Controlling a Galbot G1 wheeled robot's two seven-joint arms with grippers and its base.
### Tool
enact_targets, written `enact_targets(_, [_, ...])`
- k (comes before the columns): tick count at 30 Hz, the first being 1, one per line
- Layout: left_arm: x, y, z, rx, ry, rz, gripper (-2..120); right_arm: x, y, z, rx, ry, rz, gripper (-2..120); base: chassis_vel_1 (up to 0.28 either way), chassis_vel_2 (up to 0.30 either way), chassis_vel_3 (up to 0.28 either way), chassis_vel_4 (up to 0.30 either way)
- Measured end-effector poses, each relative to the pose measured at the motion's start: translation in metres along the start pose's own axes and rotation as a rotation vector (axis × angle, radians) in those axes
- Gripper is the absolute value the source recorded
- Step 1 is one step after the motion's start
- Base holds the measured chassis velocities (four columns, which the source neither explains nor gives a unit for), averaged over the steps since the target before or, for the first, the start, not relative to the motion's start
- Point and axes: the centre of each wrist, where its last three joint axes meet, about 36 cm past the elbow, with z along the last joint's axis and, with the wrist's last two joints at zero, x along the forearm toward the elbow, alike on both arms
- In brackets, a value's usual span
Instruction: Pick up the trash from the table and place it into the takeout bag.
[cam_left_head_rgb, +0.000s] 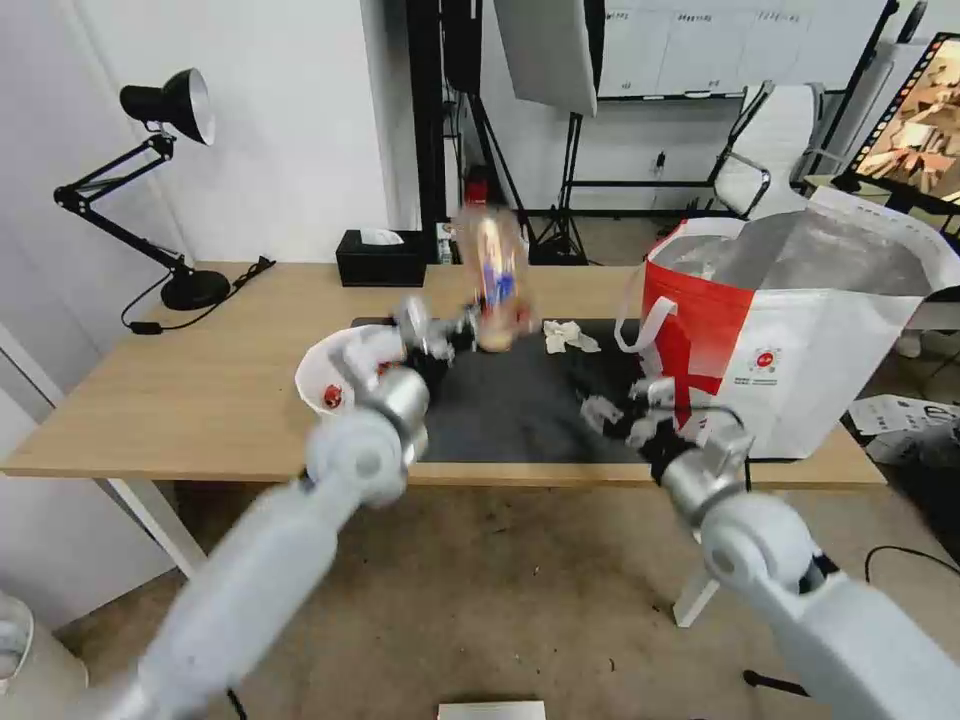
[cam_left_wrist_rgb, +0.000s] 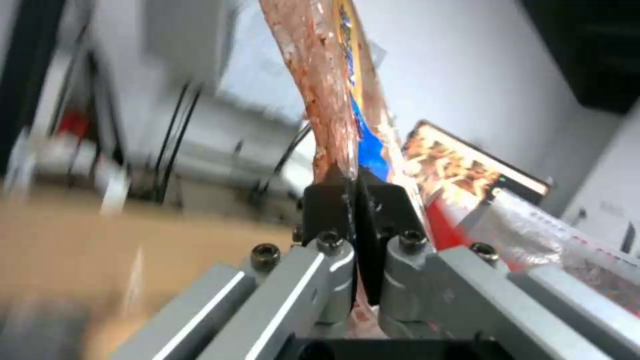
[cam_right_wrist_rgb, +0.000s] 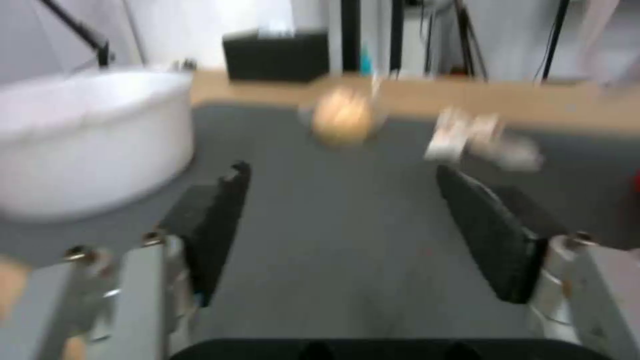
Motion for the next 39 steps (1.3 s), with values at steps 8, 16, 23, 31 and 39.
enact_targets(8, [-0.11, -0.065, -0.02, -0.333, -0.027, 0.259, 0, 0.011, 0.034, 0.039, -0.001, 0.061, -0.022, 100, 0.0, 0.0, 0.0, 0.0])
enact_targets(16, [-0.182, -0.122, 0.015, -0.61, 0.031, 0.454, 0, 0.014, 0.048, 0.042, -0.02, 0.056, -0.027, 100, 0.0, 0.0, 0.0, 0.0])
enact_targets(23, [-0.196, -0.123, 0.033, -0.749, 0.13, 0.492, 0, 0.021, 0.046, 0.038, -0.019, 0.048, -0.024, 100, 0.0, 0.0, 0.0, 0.0])
enact_targets(31, [-0.195, -0.125, 0.04, -0.731, 0.17, 0.504, 11, 0.022, 0.041, 0.037, -0.009, 0.047, -0.033, 100, 0.0, 0.0, 0.0, 0.0])
enact_targets(39, [-0.192, -0.127, 0.032, -0.656, 0.162, 0.495, 41, 0.022, 0.039, 0.037, -0.011, 0.049, -0.029, 100, 0.0, 0.0, 0.0, 0.0])
